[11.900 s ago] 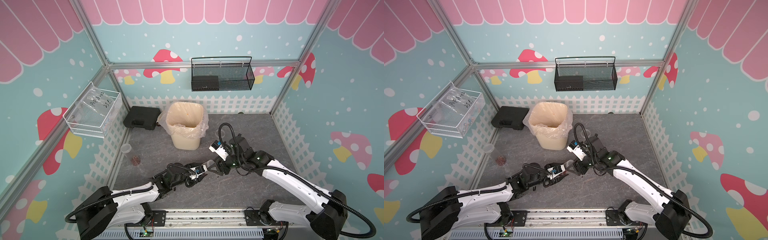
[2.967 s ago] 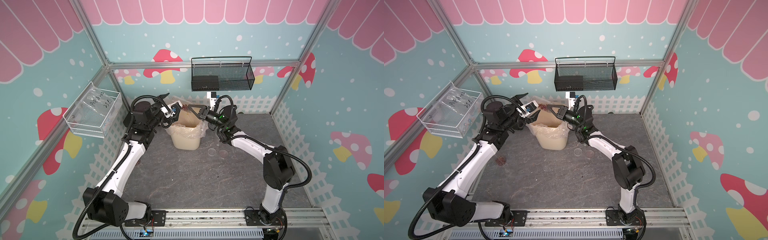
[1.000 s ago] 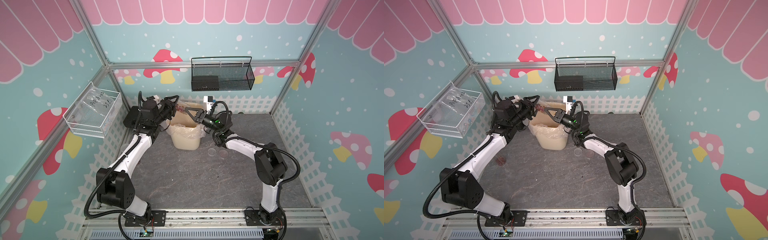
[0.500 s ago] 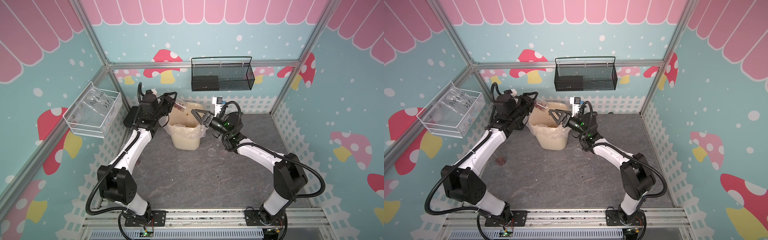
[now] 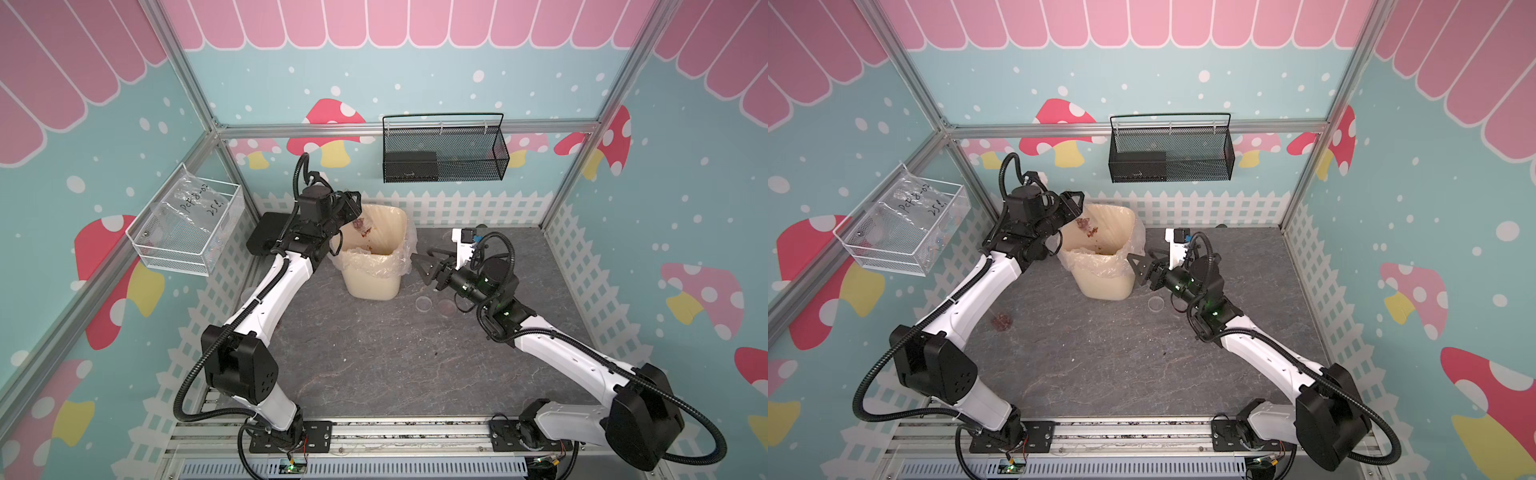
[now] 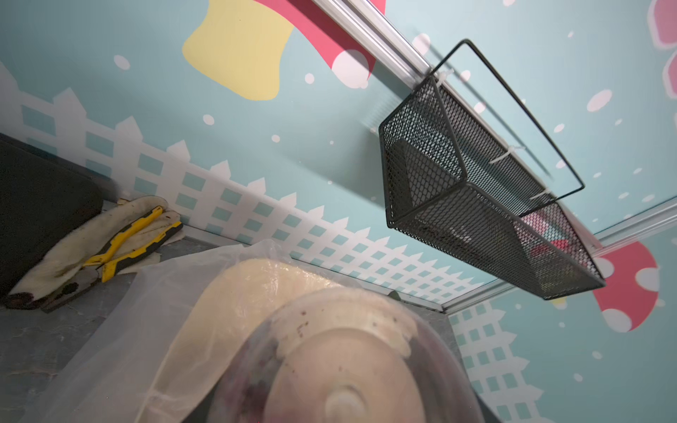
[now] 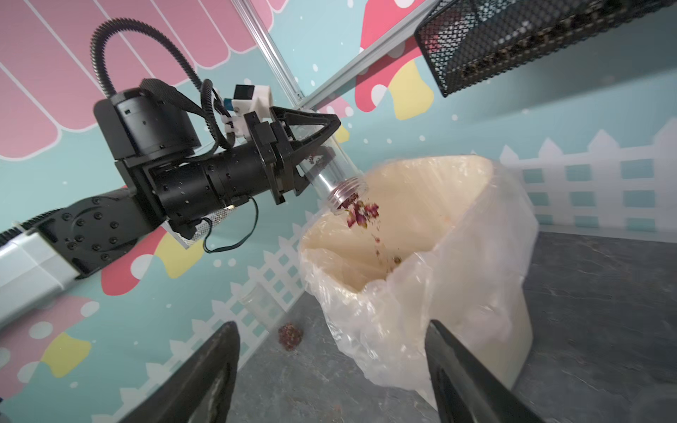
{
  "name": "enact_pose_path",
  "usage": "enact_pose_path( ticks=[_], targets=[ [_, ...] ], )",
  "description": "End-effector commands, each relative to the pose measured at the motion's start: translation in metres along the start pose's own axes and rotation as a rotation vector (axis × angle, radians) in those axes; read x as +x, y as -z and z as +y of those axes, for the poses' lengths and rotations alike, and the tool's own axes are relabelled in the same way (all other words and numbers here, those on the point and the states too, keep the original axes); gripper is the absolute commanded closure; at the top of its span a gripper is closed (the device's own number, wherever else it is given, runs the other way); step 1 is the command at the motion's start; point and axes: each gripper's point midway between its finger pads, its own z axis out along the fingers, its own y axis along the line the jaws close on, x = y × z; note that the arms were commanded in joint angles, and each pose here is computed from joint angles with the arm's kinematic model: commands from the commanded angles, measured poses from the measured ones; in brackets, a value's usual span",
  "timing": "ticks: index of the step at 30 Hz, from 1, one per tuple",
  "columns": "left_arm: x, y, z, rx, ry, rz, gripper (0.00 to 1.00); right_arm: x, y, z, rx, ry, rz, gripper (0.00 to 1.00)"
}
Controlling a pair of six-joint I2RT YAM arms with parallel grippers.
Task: Empty the moldy dried flower tea in the jars
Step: Pour the moldy dried flower tea into the trash bin.
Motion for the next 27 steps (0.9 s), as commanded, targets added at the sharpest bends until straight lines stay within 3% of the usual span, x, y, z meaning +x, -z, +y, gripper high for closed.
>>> enact_pose_path(
  ticks=[1,6,10,13,16,19,21,23,25,27],
  targets=[
    [-0.001,-0.002,-0.001,-0.097,-0.22,-0.036,0.94,0.004,0.018,-0.025,0.15,0.113,0.002,0.19],
    [0.008,0.003,-0.019,-0.208,-0.463,-0.086,0.96,0.013,0.042,-0.048,0.279,0.194,0.007,0.19],
    [0.007,0.003,-0.013,-0.192,-0.33,-0.053,1.0,0.018,0.051,-0.055,0.312,0.218,0.01,0.19],
    [0.018,0.001,-0.037,-0.123,-0.424,-0.016,1.0,0.021,0.052,-0.056,0.315,0.226,0.02,0.19],
    [0.012,0.003,-0.032,-0.149,-0.353,-0.01,1.0,0.024,0.052,-0.061,0.333,0.246,0.034,0.19],
    [0.014,0.008,-0.054,-0.152,-0.522,-0.031,1.0,0.027,0.052,-0.065,0.352,0.263,0.047,0.19],
    [0.009,0.008,-0.043,-0.174,-0.448,-0.027,1.0,0.029,0.052,-0.066,0.355,0.273,0.057,0.19],
    [0.014,0.007,-0.05,-0.148,-0.513,-0.011,1.0,0.03,0.052,-0.067,0.355,0.281,0.064,0.19],
    [0.016,0.006,-0.041,-0.176,-0.473,0.001,1.0,0.032,0.053,-0.068,0.363,0.292,0.074,0.19],
    [0.02,0.008,-0.048,-0.2,-0.585,0.002,1.0,0.034,0.053,-0.072,0.376,0.301,0.083,0.19]
  ],
)
